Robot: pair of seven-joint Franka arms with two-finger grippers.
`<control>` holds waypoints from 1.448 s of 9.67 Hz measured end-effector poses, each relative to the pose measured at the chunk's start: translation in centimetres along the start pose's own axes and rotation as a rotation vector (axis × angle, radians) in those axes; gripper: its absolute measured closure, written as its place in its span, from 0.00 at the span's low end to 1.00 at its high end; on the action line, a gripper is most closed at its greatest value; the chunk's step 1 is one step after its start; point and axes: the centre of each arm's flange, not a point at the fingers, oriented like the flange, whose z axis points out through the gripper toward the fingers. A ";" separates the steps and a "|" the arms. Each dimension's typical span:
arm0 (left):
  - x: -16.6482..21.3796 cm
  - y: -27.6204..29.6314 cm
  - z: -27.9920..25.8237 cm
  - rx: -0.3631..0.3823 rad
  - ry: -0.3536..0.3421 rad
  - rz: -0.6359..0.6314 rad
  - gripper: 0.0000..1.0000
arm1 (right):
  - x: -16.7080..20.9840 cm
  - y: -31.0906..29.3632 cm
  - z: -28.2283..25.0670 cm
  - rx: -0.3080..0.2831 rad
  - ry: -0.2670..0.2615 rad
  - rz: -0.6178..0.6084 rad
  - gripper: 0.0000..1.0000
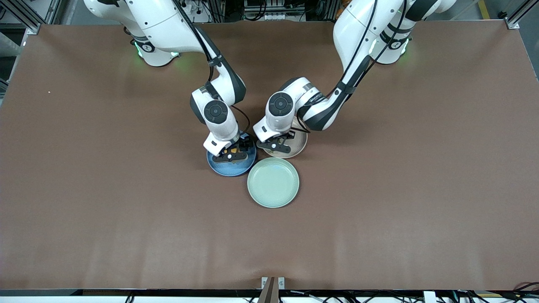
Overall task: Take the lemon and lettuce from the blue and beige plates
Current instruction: 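Lift the lemon with the right gripper while the left gripper lifts the lettuce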
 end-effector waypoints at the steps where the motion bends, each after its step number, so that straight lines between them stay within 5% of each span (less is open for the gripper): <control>1: 0.2 -0.1 -1.3 0.000 0.009 -0.003 0.96 | 0.0 0.0 0.1 -0.001 -0.001 0.000 0.03; 4: 1.3 -2.3 -6.9 0.011 0.032 -0.038 0.96 | 0.0 0.0 0.1 -0.002 -0.002 0.000 0.12; 6: 2.7 -5.1 -9.0 0.013 0.044 -0.084 0.96 | 0.1 -0.1 -0.2 -0.005 -0.010 0.001 0.34; 8: 4.6 -9.0 -10.6 0.004 0.063 -0.148 0.96 | 0.5 0.2 -0.8 -0.042 -0.081 0.014 0.41; 11: 7.2 -15.9 -13.2 0.009 0.104 -0.229 0.96 | 2.9 2.1 -5.0 -0.056 -0.134 0.060 0.42; 14: 8.5 -22.7 -13.0 0.048 0.075 -0.144 0.96 | 4.2 3.9 -7.1 -0.046 -0.133 0.095 0.42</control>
